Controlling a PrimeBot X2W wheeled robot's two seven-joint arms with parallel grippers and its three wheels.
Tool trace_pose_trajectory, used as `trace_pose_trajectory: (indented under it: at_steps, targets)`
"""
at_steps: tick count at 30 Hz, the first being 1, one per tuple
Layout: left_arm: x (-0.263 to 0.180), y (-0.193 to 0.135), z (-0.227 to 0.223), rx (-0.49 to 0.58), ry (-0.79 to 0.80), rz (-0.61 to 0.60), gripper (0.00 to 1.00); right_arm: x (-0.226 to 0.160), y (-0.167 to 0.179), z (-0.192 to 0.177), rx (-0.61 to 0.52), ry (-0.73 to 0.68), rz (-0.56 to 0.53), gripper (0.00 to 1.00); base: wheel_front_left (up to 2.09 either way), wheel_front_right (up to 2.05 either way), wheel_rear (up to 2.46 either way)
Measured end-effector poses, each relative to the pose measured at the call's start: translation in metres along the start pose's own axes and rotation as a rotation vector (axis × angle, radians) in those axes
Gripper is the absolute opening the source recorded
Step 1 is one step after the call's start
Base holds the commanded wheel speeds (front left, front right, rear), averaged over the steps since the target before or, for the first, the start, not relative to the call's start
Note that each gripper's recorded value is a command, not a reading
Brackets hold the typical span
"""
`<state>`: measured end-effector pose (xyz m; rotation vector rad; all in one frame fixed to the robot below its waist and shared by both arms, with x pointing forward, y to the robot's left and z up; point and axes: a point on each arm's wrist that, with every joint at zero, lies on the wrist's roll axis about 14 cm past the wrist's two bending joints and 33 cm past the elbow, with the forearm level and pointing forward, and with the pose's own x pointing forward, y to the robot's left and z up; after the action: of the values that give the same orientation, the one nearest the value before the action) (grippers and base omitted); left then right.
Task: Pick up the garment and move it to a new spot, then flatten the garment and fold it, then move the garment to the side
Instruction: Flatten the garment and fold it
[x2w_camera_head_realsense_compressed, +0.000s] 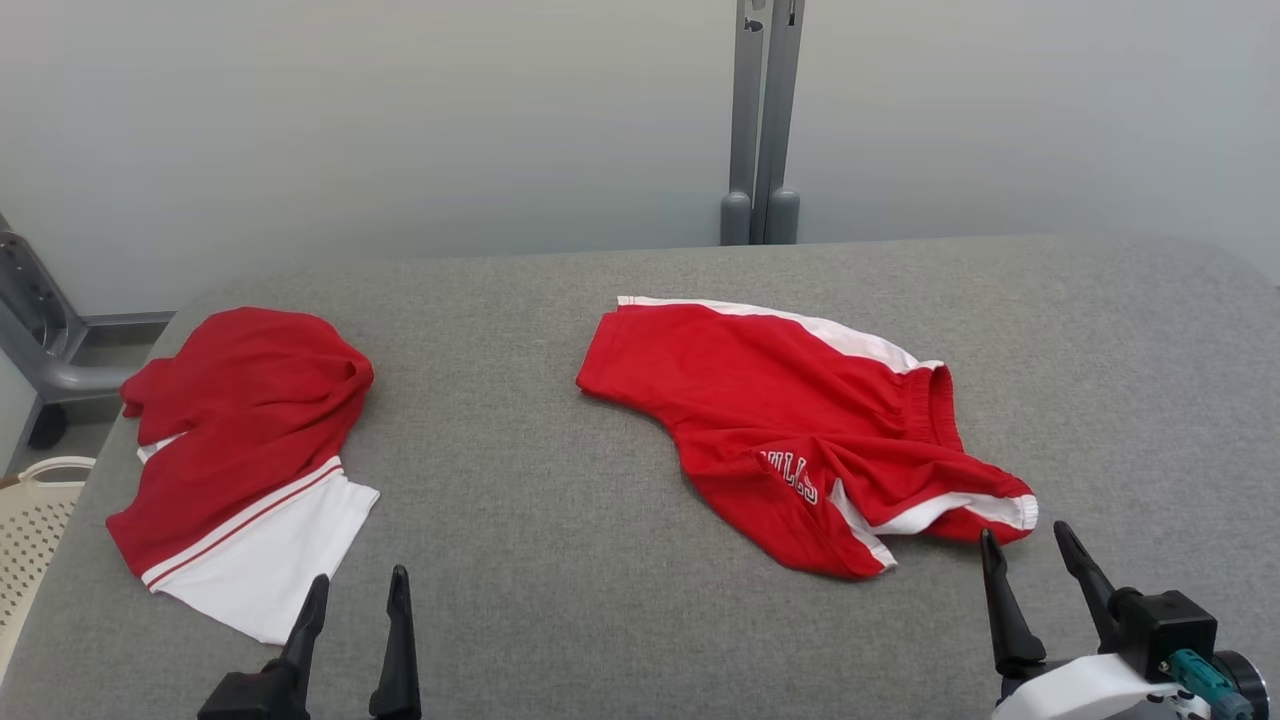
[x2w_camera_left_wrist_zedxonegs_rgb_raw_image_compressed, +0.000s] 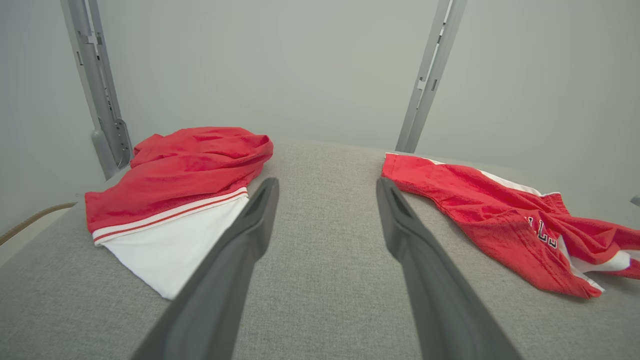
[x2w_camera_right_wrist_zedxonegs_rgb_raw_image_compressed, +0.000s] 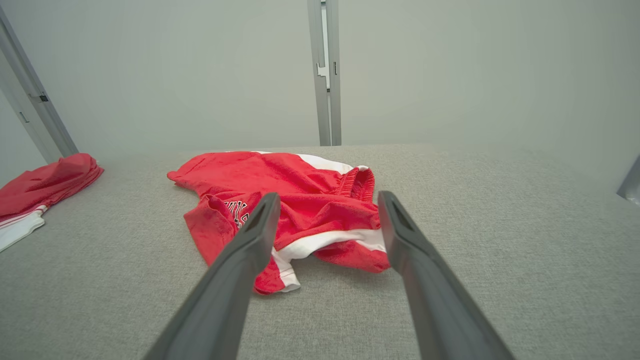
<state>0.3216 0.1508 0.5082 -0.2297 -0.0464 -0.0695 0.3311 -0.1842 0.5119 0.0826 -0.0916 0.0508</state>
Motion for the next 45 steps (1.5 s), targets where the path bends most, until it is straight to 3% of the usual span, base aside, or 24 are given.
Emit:
trace_pose_trajectory:
  at_steps: [8,21,32,45]
  targets:
    - [-0.021,0.017,-0.026,0.100,0.090,-0.039,1.00,-0.001,0.009,-0.012,-0.018,0.053,0.030,1.00,0.00,0.00,0.00]
    - [-0.021,0.004,-0.041,0.060,0.127,-0.074,1.00,0.000,0.007,-0.019,-0.014,0.077,0.023,1.00,0.00,0.00,0.00]
    - [0.026,-0.086,-0.050,0.090,0.195,-0.402,1.00,-0.005,0.002,-0.021,-0.003,0.087,-0.001,1.00,0.00,0.00,0.00]
    - [0.072,-0.161,-0.084,0.186,0.327,-0.653,1.00,-0.024,-0.027,-0.022,0.016,0.093,-0.114,1.00,0.00,0.00,0.00]
